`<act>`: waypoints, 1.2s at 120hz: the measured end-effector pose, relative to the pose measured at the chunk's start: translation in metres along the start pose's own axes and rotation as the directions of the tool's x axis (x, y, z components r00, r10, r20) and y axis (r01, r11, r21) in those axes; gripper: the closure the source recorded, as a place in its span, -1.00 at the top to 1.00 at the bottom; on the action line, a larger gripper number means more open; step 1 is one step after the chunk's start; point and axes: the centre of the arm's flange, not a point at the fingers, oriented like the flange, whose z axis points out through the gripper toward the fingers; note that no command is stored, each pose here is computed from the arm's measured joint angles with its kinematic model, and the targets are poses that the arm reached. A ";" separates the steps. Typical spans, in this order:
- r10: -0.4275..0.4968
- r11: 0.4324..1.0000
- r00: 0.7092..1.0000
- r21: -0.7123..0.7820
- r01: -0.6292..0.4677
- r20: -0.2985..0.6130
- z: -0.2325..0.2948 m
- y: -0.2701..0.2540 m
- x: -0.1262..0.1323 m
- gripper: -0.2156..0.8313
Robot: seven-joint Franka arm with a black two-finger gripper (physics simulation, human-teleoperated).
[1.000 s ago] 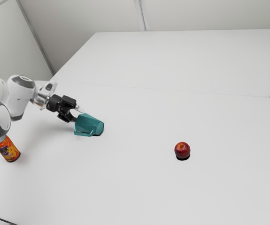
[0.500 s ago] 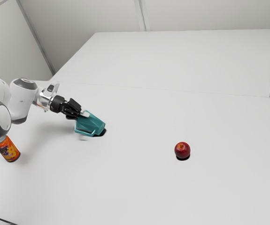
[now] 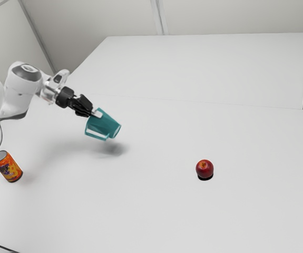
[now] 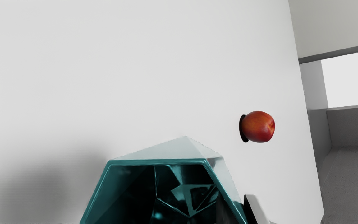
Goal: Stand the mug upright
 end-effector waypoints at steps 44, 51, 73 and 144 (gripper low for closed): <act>0.082 0.865 0.948 0.451 -0.221 0.309 0.045 0.120 0.039 -0.91; 0.077 0.827 0.943 0.508 -0.242 0.324 0.049 0.129 0.043 -0.91; 0.050 0.734 0.943 0.628 -0.258 0.328 0.067 0.136 0.050 -0.91; -0.051 0.623 0.952 0.755 -0.206 0.302 0.140 0.083 0.041 -0.91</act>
